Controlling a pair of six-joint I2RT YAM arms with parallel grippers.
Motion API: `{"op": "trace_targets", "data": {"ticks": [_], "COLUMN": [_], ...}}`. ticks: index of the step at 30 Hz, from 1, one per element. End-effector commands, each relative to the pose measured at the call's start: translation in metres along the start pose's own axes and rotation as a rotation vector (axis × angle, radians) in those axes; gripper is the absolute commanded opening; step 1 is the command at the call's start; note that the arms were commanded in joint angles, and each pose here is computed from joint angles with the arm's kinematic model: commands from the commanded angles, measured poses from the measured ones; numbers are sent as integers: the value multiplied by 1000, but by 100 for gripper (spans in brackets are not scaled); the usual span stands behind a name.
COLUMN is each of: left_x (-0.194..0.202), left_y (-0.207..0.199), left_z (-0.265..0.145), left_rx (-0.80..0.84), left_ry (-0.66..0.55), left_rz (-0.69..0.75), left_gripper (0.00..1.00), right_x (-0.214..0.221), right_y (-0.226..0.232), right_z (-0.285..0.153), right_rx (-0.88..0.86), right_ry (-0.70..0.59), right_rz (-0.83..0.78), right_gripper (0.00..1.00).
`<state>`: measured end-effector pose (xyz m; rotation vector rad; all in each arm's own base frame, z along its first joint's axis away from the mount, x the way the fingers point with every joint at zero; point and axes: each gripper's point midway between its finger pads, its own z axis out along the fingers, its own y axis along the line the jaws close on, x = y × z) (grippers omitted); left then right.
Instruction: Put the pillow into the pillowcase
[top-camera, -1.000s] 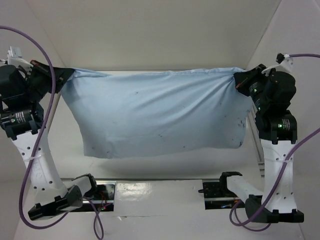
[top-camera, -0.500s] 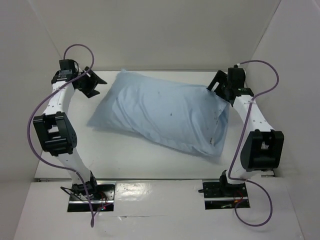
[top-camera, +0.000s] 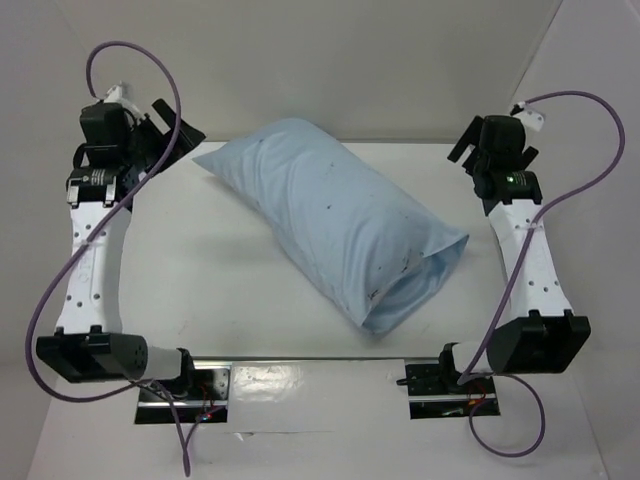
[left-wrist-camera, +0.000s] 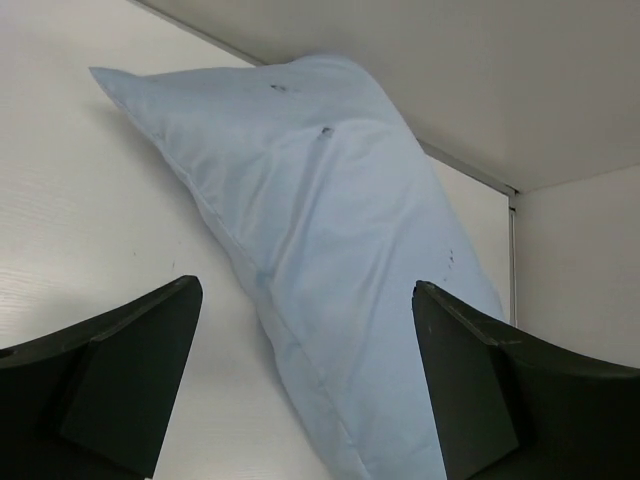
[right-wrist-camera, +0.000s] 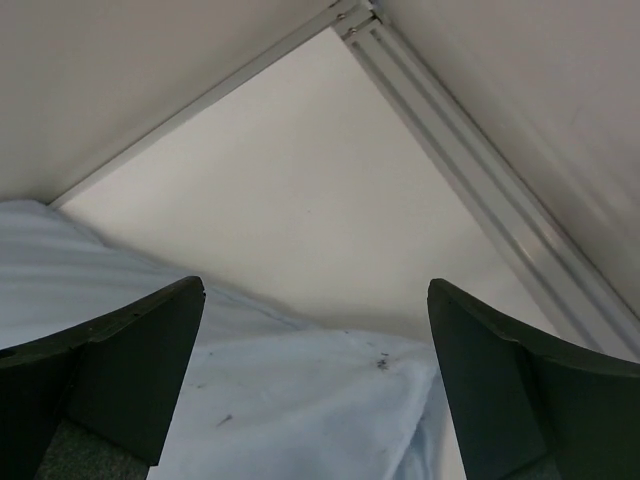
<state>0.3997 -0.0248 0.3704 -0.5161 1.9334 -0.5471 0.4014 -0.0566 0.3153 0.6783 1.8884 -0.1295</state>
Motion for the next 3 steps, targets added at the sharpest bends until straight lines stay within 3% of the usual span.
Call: {"op": "trace_targets", "data": {"ticks": [1,3], "left_x": [8,8], "left_y": [16,15], "left_z": [4,-1], "left_rx": [-55,-51], "left_ry": [9,1], "left_rz": [23,25], "left_gripper": [100,100], "right_x": [2,3], "right_y": [-26,-33], "right_z": [-15,-16], "right_rx": [89,109], "right_ry": [-14,-10], "right_rz": [-34,-35], "right_gripper": [100,100]}}
